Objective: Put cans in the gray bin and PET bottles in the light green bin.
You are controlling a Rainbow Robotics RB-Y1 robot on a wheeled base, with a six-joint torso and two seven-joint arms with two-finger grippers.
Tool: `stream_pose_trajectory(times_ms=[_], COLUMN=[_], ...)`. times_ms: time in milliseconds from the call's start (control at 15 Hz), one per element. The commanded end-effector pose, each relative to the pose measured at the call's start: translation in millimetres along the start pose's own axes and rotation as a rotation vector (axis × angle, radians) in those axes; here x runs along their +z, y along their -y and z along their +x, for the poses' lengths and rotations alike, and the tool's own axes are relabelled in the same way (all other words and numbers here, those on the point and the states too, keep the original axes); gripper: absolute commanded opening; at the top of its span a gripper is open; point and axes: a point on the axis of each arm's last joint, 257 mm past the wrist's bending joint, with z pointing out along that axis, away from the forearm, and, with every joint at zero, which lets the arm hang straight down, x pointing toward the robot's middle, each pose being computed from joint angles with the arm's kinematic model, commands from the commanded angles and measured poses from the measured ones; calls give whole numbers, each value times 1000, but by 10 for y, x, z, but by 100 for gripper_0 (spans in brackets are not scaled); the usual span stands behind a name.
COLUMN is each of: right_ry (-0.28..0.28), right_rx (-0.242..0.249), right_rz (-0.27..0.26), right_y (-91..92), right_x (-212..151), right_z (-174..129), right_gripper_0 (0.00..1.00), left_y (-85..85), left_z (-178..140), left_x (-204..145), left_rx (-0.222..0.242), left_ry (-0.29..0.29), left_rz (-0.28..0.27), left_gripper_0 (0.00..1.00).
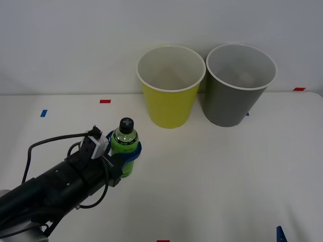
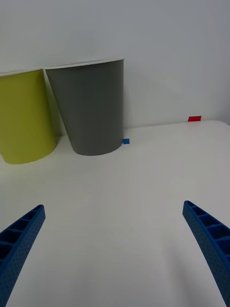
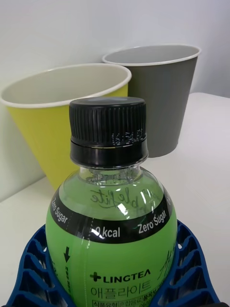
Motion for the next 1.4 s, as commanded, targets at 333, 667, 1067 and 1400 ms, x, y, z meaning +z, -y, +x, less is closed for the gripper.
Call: stream_pose_trajectory(times_ms=[333,667,1067,1400], right_ry=[0,0,0,0], right_rx=[0,0,0,0], right_rz=[0,0,0,0], right_y=[0,0,0,0], right_x=[0,0,0,0], right_z=[0,0,0,0], right_gripper_0=[100,100,100,100], left_y=[-366,-735,-959,-1035], left_z=[-645,-955,-1496,-1950], left_x=[-392,-721,-739,-655], left_rx=[145,242,132,-28], left_ry=[-119,-128,-34,72], left_rz=[-47,-75,-123,-133], left_gripper_0=[0,0,0,0])
